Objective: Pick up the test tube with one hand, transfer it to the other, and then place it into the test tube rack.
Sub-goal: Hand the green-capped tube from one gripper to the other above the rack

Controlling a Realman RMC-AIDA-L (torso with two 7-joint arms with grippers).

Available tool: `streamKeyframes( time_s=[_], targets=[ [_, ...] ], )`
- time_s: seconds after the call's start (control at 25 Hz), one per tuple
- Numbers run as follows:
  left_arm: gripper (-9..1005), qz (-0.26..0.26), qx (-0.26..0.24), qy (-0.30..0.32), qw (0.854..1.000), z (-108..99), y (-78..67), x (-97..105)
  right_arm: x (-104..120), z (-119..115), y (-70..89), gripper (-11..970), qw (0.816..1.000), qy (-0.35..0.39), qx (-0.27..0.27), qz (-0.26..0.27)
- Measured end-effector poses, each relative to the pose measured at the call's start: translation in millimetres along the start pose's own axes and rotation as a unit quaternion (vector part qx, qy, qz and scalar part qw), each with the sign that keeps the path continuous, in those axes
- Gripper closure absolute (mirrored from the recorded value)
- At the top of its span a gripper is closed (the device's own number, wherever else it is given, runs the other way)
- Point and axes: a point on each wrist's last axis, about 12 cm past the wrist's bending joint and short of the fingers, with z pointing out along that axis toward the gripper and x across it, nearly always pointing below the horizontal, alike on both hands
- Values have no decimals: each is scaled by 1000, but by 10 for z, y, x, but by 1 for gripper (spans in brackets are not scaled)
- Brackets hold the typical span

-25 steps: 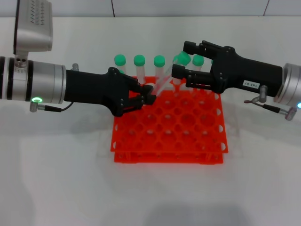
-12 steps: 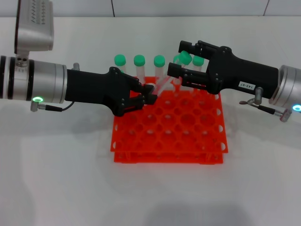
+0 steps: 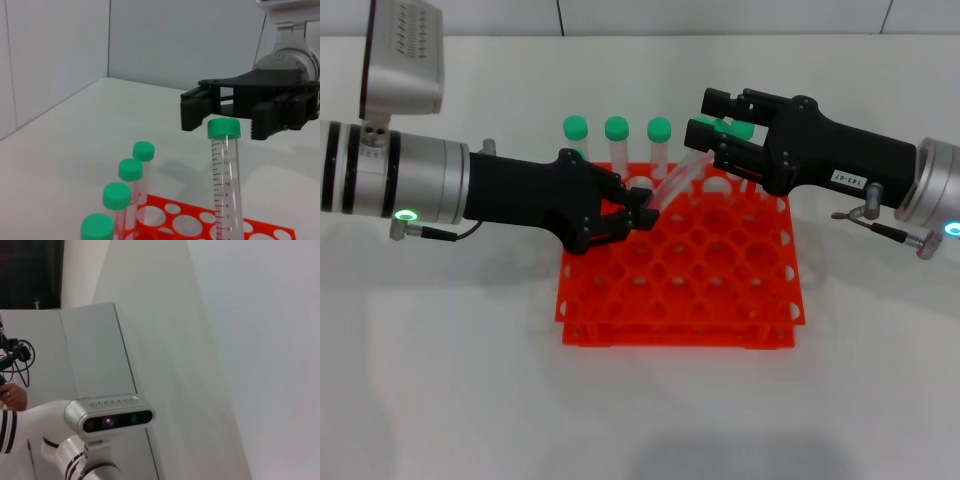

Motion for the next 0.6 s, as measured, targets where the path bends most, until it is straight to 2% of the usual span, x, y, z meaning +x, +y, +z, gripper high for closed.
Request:
streamKeyframes(
  time_s=[0.24, 0.32, 0.6],
  targets=[
    [779, 5, 0, -2, 1000, 5, 6, -33, 14, 6, 6, 455, 1000, 4, -1, 2],
    [779, 6, 0, -4, 1000, 7, 8, -40, 19, 6, 6, 601, 1000, 5, -1, 3],
    [778, 8, -1, -5, 1000, 8, 8, -44, 12, 7, 2, 596, 1000, 3, 1, 5]
  ],
)
